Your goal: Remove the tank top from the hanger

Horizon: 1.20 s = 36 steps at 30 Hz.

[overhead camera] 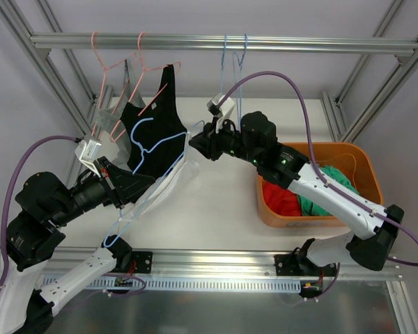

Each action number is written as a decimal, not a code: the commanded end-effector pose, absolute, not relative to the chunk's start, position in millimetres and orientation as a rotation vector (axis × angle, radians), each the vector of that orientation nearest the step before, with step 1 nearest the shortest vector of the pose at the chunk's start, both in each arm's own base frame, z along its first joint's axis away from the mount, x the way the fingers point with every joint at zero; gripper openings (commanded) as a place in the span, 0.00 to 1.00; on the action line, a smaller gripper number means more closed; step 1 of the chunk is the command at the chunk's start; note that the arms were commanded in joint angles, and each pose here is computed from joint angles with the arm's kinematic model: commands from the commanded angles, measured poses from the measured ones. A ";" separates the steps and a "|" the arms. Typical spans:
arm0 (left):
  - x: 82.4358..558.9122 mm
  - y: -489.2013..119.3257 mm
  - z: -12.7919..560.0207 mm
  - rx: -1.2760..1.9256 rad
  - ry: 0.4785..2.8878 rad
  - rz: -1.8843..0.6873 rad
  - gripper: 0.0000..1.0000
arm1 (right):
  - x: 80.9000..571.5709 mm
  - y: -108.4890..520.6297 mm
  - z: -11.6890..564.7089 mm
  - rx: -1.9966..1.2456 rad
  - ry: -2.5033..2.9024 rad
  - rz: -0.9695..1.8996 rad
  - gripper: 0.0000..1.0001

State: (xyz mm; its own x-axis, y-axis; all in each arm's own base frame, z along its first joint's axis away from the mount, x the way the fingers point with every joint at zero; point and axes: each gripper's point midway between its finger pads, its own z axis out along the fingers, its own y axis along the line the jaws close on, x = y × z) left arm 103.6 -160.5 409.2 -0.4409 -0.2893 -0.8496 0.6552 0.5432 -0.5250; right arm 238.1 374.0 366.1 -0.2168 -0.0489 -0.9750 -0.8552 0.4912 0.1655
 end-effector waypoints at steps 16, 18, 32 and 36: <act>113.8 -159.8 407.2 0.293 1.702 -1.068 0.00 | 272.7 331.2 415.6 -0.469 1.556 0.768 0.00; 112.9 -161.9 405.6 0.303 1.709 -1.078 0.00 | 281.4 319.4 418.9 -0.424 1.557 0.748 0.00; 82.7 -159.6 448.6 0.425 1.573 -1.149 0.00 | 299.6 303.2 421.3 -0.467 1.599 0.805 0.00; 68.5 -152.0 505.8 0.472 1.371 -1.152 0.00 | 268.6 303.4 434.3 -0.533 1.559 0.923 0.00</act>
State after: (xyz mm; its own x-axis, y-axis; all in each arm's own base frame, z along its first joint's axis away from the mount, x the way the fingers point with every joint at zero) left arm 87.7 -156.3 448.6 -0.3551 -0.2946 -0.8872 0.7355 0.4978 -0.4597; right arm 302.1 304.0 390.3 -0.2488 0.0885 -0.9645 -0.6785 0.6947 0.2388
